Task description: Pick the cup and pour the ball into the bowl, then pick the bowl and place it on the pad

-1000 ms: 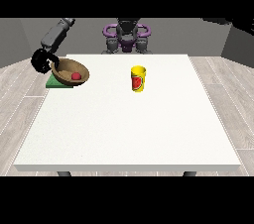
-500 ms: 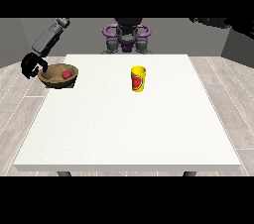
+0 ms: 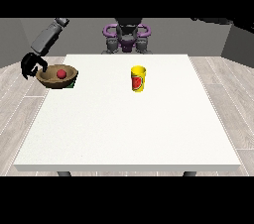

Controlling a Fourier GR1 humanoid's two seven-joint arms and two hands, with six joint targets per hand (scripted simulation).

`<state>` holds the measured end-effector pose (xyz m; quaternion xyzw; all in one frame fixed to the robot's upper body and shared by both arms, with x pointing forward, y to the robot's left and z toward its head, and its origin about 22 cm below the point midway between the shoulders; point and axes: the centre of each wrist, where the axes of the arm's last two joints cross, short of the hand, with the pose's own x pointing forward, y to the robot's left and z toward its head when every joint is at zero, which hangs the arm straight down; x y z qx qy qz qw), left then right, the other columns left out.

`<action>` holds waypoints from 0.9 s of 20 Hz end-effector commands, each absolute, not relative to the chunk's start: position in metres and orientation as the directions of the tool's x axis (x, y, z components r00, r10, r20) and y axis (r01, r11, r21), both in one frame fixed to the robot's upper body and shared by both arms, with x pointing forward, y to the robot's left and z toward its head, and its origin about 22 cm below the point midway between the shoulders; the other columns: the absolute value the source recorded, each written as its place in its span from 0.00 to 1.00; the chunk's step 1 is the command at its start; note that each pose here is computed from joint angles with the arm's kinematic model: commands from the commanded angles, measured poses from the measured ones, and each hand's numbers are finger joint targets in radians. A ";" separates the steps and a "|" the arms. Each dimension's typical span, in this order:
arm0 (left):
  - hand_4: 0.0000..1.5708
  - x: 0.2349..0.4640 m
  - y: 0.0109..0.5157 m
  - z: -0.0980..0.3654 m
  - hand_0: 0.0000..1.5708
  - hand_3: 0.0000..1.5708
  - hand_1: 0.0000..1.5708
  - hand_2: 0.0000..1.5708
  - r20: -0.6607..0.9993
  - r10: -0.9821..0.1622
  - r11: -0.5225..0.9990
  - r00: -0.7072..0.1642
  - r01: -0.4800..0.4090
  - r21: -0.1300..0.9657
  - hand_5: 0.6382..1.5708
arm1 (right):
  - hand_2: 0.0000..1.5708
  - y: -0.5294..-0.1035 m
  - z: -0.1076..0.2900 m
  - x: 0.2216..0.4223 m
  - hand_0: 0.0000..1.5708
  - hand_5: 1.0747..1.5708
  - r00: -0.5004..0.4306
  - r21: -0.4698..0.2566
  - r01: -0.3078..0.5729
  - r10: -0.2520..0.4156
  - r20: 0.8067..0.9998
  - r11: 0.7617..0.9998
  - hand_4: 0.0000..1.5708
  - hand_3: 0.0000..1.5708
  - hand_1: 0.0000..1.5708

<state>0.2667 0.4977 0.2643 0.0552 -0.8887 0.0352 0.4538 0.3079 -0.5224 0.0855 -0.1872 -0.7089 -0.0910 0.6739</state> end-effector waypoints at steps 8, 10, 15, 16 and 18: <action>0.42 0.277 0.511 0.217 0.00 0.00 0.00 0.00 0.902 -0.063 0.986 -0.428 -0.165 -0.009 0.98 | 1.00 -0.482 0.044 0.323 1.00 0.98 0.208 -0.199 0.309 0.138 0.968 0.930 0.63 0.90 1.00; 0.42 0.266 0.519 0.237 0.00 0.00 0.00 0.00 0.887 -0.069 0.987 -0.456 -0.161 -0.006 0.97 | 1.00 -0.495 0.053 0.322 1.00 0.94 0.171 0.044 0.328 -0.105 0.980 0.943 0.53 0.85 1.00; 0.41 0.267 0.507 0.263 0.00 0.00 0.00 0.00 0.864 -0.051 0.991 -0.502 -0.136 -0.021 0.97 | 0.00 -0.530 0.098 0.311 0.00 0.88 0.175 -0.129 0.439 0.056 0.983 0.889 0.00 0.00 0.00; 0.42 0.260 0.519 0.261 0.00 0.00 0.00 0.00 0.856 -0.067 0.990 -0.513 -0.138 -0.005 0.97 | 0.00 -0.522 0.081 0.311 0.00 0.86 0.167 -0.105 0.461 0.029 0.985 0.881 0.00 0.00 0.00; 0.48 0.272 0.498 0.238 0.00 0.00 0.00 0.00 0.894 -0.025 0.994 -0.447 -0.103 -0.024 0.97 | 0.00 -0.517 0.062 0.306 0.00 0.83 0.274 -0.154 0.448 0.029 0.961 0.881 0.00 0.00 0.00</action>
